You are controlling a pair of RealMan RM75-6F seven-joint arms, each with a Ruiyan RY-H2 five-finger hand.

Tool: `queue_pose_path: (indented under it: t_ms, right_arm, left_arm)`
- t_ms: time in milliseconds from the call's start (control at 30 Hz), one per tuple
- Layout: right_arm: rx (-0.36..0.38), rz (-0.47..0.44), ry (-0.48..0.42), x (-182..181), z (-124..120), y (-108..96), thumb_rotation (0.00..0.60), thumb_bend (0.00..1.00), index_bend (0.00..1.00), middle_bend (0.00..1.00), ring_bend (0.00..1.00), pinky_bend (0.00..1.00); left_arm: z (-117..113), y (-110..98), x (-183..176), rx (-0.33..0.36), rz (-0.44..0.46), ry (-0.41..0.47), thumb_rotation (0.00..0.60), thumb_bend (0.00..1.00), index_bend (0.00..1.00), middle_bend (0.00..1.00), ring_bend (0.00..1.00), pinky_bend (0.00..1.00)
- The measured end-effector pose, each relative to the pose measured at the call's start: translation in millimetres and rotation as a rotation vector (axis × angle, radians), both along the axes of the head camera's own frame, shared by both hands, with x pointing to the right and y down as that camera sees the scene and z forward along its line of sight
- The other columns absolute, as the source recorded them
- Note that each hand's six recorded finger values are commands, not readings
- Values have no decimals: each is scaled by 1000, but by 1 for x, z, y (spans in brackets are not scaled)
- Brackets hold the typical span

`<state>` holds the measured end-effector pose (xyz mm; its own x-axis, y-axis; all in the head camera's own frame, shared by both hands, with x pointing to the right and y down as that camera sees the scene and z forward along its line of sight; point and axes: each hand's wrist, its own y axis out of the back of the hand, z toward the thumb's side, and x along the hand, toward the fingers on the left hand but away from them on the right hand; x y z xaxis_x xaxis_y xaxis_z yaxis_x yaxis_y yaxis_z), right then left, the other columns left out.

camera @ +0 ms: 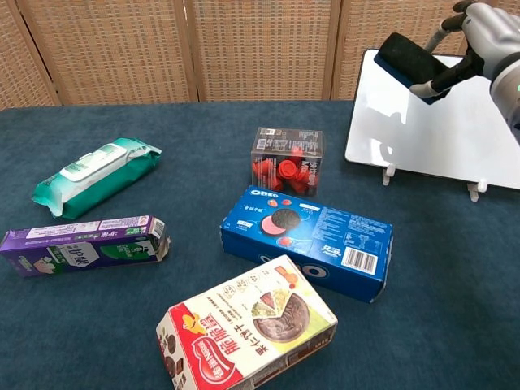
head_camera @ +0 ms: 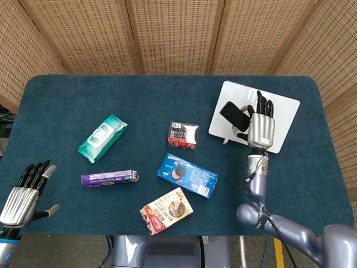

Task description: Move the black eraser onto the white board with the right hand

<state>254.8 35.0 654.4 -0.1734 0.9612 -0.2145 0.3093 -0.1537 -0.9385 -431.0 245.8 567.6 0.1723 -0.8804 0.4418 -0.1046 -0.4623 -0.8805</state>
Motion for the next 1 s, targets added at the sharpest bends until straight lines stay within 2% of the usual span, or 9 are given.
queue_pose_path:
  t_ms: [300,633,1000]
  right_arm:
    - [-14,44,15,19,19,-12,600,260,534,21,0,0]
    - [40,113,26,36,25,-24,600,260,535,22,0,0]
    - [80,159,52,52,33,-20,600,260,534,22,0,0]
  left_arm:
    - [4,0,0,-16,-5,4,600,137,0,0,0,0]
    - [9,-1,0,-22,-9,-4,600,138,0,0,0,0]
    - [11,0,0,-37,-7,2,600,137,0,0,0,0]
